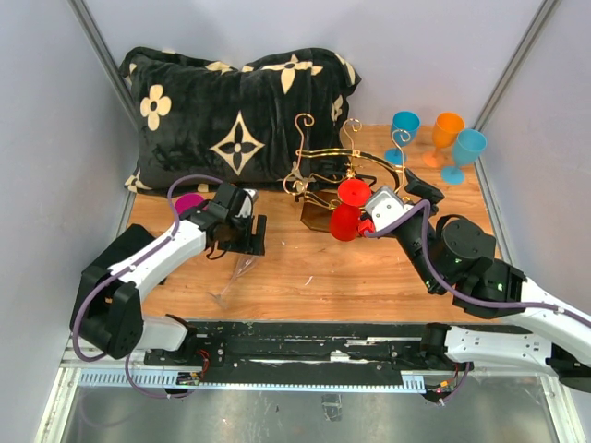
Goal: Take the wine glass off the wine glass rack
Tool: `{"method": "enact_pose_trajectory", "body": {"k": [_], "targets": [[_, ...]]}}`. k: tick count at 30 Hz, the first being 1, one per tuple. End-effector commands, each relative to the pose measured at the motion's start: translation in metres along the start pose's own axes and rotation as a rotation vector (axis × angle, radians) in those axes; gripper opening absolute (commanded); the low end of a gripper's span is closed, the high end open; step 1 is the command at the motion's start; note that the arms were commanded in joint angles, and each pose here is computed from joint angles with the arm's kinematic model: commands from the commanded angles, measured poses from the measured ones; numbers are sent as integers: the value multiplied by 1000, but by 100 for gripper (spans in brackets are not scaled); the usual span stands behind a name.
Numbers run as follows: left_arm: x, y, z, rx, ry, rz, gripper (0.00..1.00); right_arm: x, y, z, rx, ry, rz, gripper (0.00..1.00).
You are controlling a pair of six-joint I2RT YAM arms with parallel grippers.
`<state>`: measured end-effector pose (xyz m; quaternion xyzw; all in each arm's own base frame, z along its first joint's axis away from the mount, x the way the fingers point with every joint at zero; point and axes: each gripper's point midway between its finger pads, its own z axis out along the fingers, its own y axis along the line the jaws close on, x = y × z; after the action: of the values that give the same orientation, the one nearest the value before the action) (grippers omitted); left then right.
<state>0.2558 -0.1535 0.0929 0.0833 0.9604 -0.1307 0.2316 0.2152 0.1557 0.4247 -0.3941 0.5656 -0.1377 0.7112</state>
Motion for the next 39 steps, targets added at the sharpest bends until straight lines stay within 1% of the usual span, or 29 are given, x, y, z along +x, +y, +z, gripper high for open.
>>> {"method": "enact_pose_trajectory", "body": {"k": [1,8,12,15,19,20,22,23,26,29,31,34,37,39], "targets": [[0,-11,12,51,-16,33,78,-7,-17,-4,42,-21,72,75],[22,-20,47,30,72,102,77,-7,-22,-8,45,-38,84,75],[31,-11,66,-44,122,129,74,-4,-23,-10,48,-35,72,76],[28,-6,72,-74,117,131,72,-2,-25,-12,51,-35,69,76],[13,-13,71,-51,66,133,70,0,-25,-14,52,-38,67,76],[10,-16,72,-41,58,139,67,0,-25,-14,51,-38,65,76],[6,-17,72,-42,57,145,54,0,-24,-14,49,-38,60,76],[4,-15,71,-54,53,141,51,1,-24,-14,49,-37,57,76],[-10,-11,55,-93,-30,108,50,2,-23,-14,46,-35,43,77],[-35,-7,28,-125,-176,77,52,2,-23,-14,45,-39,37,77],[-54,0,10,-164,-273,50,51,0,-23,-14,42,-48,40,77],[-80,15,-17,-206,-402,-21,43,-2,-21,-13,38,-51,37,77],[-104,28,-38,-230,-523,-88,31,-2,-19,-11,32,-50,33,77],[-119,34,-50,-247,-605,-108,28,-2,-17,-10,27,-53,34,77]]}}
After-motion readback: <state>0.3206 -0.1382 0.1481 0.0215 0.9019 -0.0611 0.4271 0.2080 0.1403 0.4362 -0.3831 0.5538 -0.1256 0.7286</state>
